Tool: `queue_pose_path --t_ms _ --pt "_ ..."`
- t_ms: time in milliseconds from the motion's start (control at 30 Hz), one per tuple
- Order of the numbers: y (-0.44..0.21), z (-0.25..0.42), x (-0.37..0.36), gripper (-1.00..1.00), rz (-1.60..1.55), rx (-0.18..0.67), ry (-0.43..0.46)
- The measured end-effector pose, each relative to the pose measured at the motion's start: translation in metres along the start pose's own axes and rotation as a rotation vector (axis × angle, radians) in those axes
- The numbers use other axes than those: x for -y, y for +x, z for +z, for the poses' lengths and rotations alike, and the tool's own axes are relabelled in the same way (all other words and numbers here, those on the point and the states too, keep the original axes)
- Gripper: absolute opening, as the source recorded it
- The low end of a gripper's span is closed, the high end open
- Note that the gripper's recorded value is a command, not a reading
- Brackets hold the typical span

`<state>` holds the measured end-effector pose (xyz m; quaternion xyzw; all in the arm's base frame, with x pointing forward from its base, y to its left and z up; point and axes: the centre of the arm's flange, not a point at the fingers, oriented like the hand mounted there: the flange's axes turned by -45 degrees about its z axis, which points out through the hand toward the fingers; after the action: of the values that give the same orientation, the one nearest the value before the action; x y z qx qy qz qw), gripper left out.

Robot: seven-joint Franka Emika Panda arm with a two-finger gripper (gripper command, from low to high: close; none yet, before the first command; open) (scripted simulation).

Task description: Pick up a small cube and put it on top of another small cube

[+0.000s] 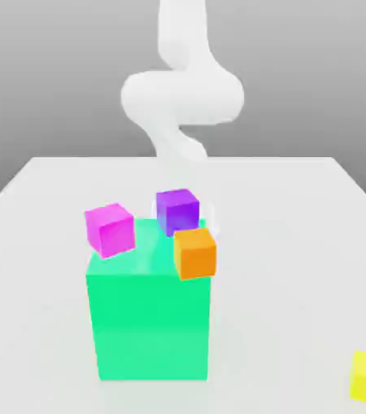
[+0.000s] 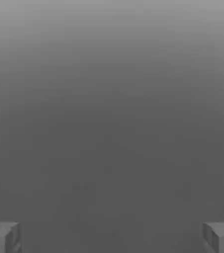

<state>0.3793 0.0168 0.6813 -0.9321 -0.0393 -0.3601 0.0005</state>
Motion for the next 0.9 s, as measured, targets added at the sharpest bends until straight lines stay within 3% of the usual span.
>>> queue_pose_path --t_ms 433,900 --pt "-0.041 0.222 0.118 0.0 -0.478 0.303 0.184" --pt "-0.218 0.397 0.254 0.0 -1.013 0.592 0.411"
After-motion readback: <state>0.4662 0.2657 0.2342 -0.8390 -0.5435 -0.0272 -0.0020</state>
